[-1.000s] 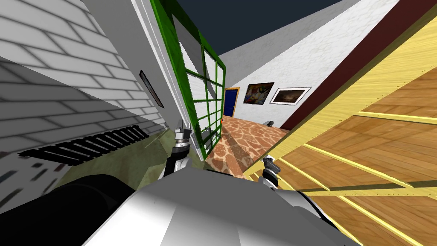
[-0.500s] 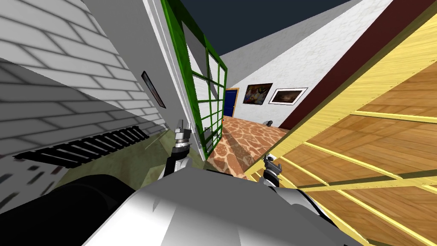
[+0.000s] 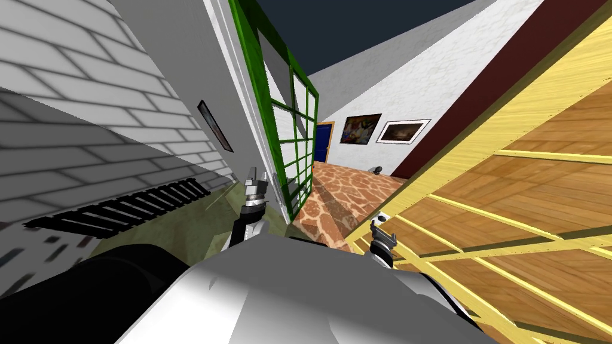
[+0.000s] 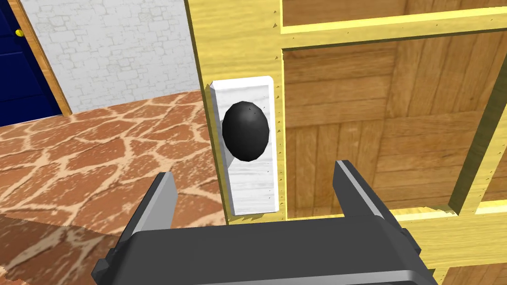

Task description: Push the door open

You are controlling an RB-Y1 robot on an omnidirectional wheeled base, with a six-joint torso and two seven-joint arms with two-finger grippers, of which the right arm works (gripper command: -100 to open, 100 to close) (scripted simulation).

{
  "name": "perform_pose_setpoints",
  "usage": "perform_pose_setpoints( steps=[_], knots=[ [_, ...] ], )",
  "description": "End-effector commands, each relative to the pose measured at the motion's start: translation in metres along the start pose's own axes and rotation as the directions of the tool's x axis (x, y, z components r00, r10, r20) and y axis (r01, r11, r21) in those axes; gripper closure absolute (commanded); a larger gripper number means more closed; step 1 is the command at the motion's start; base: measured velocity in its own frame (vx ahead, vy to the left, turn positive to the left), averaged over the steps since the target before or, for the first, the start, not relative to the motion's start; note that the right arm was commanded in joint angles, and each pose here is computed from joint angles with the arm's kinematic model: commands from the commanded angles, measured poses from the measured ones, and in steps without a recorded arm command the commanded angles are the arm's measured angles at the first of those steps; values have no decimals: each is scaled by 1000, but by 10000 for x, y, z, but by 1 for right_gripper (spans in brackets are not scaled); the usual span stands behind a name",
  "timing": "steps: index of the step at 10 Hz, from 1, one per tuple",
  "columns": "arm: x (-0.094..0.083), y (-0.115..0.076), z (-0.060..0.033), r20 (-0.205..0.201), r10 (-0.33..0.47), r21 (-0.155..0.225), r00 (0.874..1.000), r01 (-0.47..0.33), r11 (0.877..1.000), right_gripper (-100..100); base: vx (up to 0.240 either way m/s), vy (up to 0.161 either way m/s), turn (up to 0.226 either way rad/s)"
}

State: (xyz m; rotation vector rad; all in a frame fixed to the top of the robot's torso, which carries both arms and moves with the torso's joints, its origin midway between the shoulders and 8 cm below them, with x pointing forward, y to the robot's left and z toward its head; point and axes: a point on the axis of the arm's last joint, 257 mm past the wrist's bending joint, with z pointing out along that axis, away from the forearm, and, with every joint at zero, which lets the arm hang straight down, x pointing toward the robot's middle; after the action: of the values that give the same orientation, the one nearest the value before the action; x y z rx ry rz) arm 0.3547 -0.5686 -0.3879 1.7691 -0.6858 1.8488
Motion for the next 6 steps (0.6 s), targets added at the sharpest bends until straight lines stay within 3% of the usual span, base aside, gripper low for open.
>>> perform_pose_setpoints(
  steps=[1,4,6],
  knots=[
    [-11,14,-8,6,-4,-3,1000,4,1000,-100,-28,107,-2],
    [-48,52,-27,19,-14,-10,1000,14,1000,-100,-8,61,-8],
    [-39,-94,-53,5,-4,-15,1000,5,1000,-100,61,-196,50]
  ],
)
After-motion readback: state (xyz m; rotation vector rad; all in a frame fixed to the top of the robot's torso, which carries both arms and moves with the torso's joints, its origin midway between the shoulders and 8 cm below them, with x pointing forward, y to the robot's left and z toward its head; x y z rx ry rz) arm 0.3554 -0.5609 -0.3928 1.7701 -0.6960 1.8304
